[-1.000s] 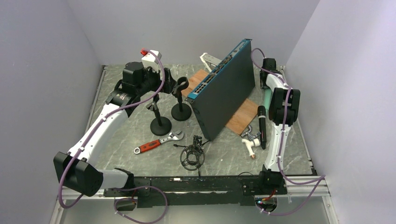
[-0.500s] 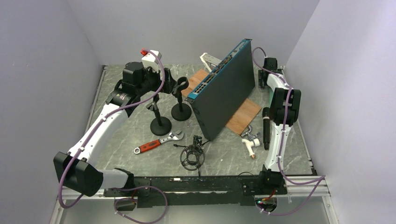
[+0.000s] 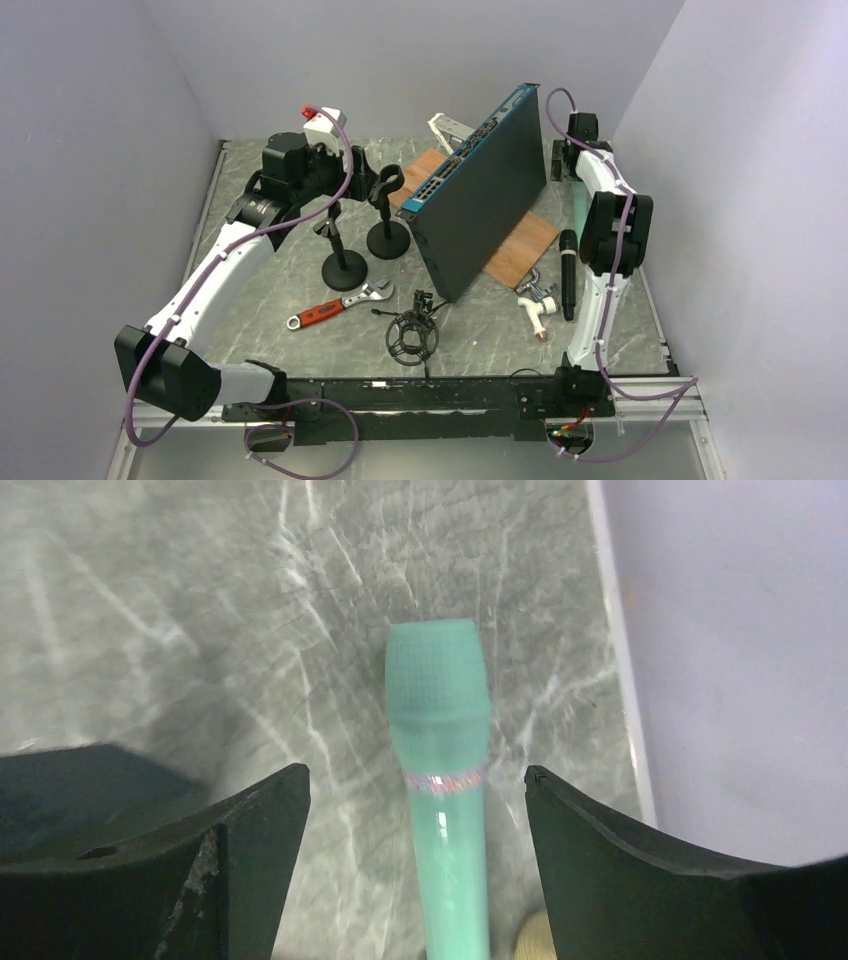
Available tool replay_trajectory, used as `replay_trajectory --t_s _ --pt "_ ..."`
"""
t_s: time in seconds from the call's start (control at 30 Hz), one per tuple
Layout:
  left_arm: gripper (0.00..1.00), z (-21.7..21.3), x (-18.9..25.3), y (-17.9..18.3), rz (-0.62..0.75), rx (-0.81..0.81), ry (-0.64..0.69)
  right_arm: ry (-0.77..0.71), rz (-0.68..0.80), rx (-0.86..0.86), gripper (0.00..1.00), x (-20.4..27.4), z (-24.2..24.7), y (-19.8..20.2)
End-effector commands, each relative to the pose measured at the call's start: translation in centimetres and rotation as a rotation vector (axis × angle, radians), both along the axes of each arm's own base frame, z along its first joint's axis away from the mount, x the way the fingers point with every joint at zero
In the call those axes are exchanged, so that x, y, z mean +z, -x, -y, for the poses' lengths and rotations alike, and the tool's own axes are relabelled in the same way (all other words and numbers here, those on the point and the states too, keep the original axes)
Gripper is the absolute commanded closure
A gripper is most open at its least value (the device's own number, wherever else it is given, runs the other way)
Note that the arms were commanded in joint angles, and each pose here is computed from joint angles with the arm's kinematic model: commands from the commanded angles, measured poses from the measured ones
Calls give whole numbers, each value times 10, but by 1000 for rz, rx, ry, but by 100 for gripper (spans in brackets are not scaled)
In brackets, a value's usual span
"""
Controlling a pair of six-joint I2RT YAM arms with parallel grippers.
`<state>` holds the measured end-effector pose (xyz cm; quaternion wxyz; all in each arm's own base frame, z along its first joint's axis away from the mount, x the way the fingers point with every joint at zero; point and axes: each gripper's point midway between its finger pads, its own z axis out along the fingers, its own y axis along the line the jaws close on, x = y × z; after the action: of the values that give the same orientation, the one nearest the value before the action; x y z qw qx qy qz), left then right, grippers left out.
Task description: Remove the microphone from the stand
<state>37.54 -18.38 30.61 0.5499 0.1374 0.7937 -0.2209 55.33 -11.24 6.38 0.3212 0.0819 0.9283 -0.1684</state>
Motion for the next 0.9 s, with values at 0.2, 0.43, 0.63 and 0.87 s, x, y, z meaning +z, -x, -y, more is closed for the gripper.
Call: replay_trajectory --t_s 0.2,0.43,0.63,0.87 --pt "6 0 26 3 67 -5 34 -77 273 -59 19 149 -46 52" --pt "6 -3 30 5 84 0 33 -195 390 54 18 176 -115 123" --pt "6 -5 34 6 111 9 30 -385 452 252 17 187 -182 195" --pt "6 -10 52 18 210 20 29 -678 572 454 6 205 -226 272"
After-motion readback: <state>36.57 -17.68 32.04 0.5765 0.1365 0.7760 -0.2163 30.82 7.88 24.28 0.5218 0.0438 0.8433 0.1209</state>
